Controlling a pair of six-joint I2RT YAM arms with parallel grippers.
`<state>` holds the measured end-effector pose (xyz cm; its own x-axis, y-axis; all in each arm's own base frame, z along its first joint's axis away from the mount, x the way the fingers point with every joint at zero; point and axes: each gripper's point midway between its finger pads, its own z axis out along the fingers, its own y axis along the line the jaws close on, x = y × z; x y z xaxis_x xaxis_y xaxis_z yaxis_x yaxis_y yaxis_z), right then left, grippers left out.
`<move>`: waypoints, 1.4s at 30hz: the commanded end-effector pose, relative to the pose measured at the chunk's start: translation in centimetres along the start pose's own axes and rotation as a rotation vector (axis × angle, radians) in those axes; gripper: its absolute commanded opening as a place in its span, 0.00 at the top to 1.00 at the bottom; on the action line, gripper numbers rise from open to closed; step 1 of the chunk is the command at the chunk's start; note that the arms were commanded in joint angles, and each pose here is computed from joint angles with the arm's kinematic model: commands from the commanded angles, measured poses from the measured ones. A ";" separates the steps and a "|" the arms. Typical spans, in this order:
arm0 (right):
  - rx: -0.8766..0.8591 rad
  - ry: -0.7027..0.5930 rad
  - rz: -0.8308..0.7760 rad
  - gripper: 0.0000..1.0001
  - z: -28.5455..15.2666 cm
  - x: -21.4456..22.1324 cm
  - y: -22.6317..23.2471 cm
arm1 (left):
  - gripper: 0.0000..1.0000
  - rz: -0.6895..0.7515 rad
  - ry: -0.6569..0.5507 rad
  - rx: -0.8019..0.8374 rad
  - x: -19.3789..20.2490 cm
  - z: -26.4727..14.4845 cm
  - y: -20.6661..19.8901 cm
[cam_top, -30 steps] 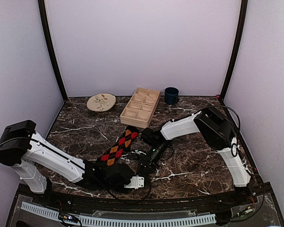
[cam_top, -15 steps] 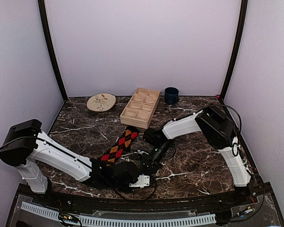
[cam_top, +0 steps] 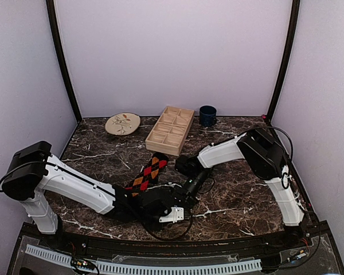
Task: Roll the socks
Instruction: Pick up the sock from the center of the board.
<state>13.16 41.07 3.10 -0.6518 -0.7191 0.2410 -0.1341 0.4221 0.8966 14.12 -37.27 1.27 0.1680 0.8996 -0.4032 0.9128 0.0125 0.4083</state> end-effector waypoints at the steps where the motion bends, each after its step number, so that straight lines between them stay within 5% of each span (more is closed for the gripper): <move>1: 0.053 -0.015 -0.028 0.77 0.7 -0.6 -1.6 | 0.79 -0.009 0.124 0.400 4.4 2.4 -8.9; 8: 0.083 -0.044 -0.025 0.69 -0.6 -0.7 -2.0 | 0.82 -0.057 0.147 0.474 4.6 2.6 -9.3; 11: 0.091 -0.054 -0.023 0.49 -1.0 -0.8 -2.2 | 0.83 -0.079 0.149 0.503 4.6 2.6 -9.4; 14: 0.095 -0.064 -0.024 0.42 -1.4 -0.8 -2.3 | 0.84 -0.088 0.148 0.519 4.6 2.5 -9.6; 16: 0.096 -0.071 -0.021 0.02 -1.6 -0.8 -2.4 | 0.84 -0.094 0.145 0.532 4.6 2.5 -9.7; 17: 0.098 -0.076 -0.022 0.00 -1.8 -0.9 -2.4 | 0.84 -0.096 0.145 0.537 4.6 2.4 -9.7; 32: 0.165 -0.159 0.029 0.00 -3.5 -0.5 -4.2 | 0.87 -0.138 0.171 0.572 5.0 2.2 -9.9; 42: 0.435 -0.211 0.105 0.00 -5.6 -0.2 -8.9 | 0.87 -0.200 0.162 0.575 4.5 1.4 -8.6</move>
<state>15.27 37.31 5.19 -0.7378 -0.6269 0.2505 -0.1143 0.4816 0.8689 13.78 -39.46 1.42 0.0009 0.8567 -0.5158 0.9956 0.0475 0.0807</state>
